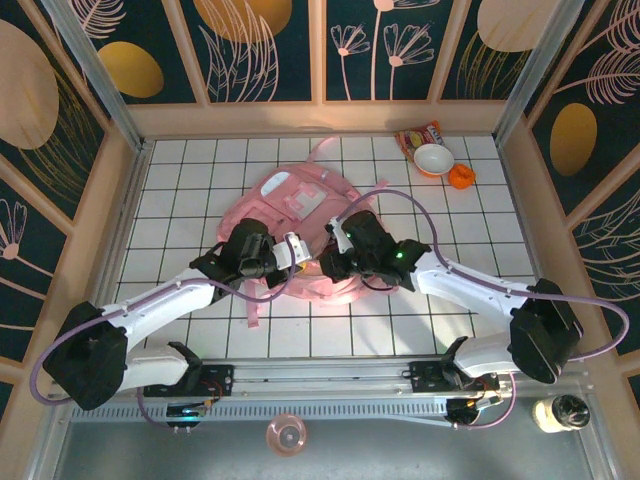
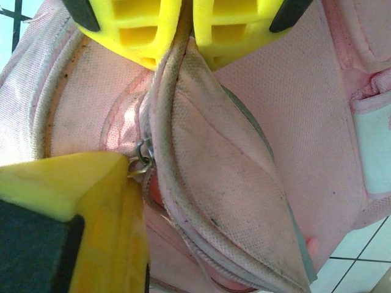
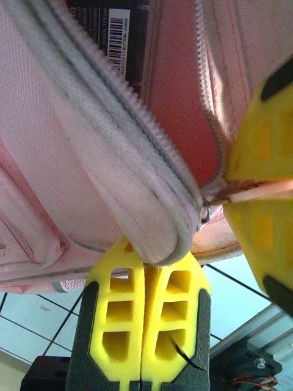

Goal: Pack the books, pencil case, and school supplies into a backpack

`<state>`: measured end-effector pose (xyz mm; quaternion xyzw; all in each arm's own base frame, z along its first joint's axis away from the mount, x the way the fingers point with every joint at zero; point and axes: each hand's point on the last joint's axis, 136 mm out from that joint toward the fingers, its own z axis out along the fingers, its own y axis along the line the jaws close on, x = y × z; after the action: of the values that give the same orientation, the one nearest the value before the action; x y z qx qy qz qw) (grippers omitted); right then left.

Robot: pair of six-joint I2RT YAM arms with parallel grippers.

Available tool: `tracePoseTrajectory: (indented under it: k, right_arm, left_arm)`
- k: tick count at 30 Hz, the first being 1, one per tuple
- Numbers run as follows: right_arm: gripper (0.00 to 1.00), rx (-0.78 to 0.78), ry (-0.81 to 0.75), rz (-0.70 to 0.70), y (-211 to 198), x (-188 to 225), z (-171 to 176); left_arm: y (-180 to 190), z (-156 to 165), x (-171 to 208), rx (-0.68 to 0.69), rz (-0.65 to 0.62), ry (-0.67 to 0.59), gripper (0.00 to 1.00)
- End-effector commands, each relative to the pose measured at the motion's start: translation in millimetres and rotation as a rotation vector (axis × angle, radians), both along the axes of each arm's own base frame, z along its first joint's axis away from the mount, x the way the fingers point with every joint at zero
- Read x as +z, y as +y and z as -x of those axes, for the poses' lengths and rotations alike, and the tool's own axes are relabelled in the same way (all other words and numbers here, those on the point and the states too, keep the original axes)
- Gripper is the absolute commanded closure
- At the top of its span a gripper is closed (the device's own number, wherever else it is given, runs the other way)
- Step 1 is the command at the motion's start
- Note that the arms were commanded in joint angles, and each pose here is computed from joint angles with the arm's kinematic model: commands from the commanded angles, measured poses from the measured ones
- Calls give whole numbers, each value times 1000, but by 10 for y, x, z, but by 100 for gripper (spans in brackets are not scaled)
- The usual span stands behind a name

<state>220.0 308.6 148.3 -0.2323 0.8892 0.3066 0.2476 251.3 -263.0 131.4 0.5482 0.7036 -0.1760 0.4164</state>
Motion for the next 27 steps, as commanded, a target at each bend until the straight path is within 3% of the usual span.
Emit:
tracePoseTrajectory:
  k: [1, 8, 11, 21, 25, 27]
  right_arm:
    - [100, -2, -5, 12, -42, 30, 30]
    - [100, -180, -11, 185, -564, -148, -194]
    - [100, -200, -9, 193, -715, -135, -268]
    - [100, 21, 16, 24, -220, -46, -7]
    - [82, 26, 15, 11, -150, -109, -45]
    - [79, 36, 4, 8, -109, -117, -78]
  left_arm:
    - [-83, -96, 275, 11, 96, -7, 100]
    - [129, -170, 203, 71, 67, -1, 100]
    - [250, -178, 158, 97, 42, -4, 100]
    - [289, -158, 150, 90, 46, 16, 100]
    - [212, -147, 223, 58, 75, 23, 100]
    - [185, -135, 249, 42, 90, 27, 100]
